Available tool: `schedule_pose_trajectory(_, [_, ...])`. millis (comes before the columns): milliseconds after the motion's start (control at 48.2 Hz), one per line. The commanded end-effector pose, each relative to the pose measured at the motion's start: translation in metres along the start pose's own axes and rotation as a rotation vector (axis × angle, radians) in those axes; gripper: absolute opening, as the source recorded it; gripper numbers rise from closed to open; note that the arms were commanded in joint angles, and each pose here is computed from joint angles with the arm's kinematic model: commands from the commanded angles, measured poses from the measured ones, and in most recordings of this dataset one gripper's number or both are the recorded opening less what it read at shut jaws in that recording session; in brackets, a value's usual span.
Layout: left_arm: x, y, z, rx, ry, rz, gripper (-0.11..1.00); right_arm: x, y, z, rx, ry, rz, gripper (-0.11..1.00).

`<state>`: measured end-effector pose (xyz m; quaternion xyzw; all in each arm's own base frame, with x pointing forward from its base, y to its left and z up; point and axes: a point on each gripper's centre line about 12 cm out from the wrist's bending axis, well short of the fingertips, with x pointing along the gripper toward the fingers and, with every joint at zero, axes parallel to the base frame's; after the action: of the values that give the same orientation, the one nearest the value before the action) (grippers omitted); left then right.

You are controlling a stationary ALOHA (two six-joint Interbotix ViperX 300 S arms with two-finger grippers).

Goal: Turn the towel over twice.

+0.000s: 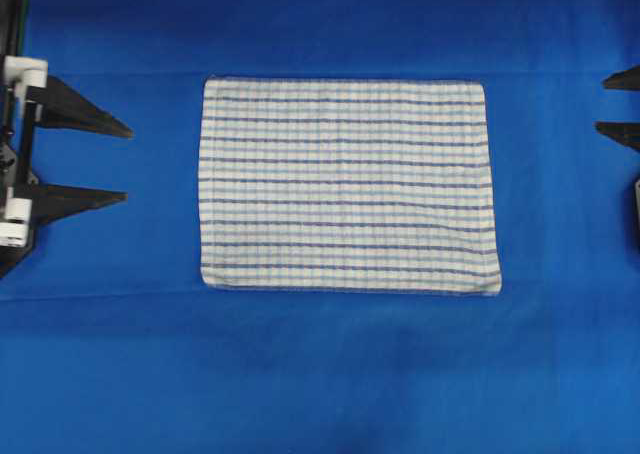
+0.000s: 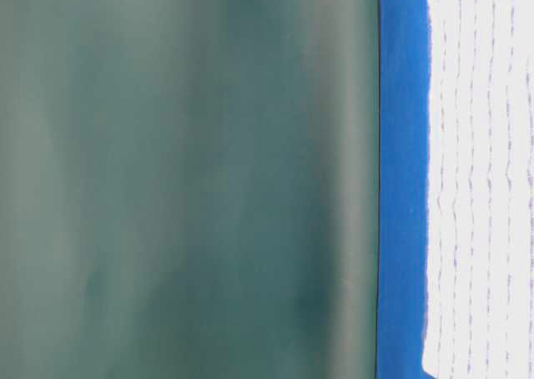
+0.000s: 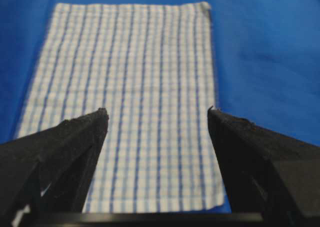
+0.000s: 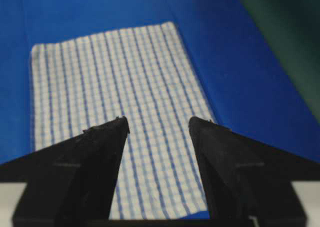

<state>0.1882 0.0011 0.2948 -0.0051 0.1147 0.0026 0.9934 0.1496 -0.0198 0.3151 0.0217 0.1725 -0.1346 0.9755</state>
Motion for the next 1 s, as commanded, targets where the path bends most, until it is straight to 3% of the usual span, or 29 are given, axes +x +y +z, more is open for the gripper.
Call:
schedule_pose_trajectory(0, [-0.008,0.004,-0.001,0.000,-0.029,0.021,0.74,-0.007,-0.005,-0.004,0.005,-0.022,-0.003,0.58])
schedule_pose_trajectory(249, [-0.031,0.011,-0.033,-0.009,-0.071,0.073,0.73,-0.009,-0.012,-0.034,0.019,-0.024,0.000,0.58])
schedule_pose_trajectory(643, [-0.038,0.011,-0.078,-0.013,-0.059,0.079,0.73,0.002,-0.011,-0.079,0.079,-0.033,0.035,0.58])
schedule_pose_trajectory(975, [-0.038,0.011,-0.082,-0.013,-0.060,0.079,0.73,0.004,-0.013,-0.080,0.097,-0.042,0.021,0.54])
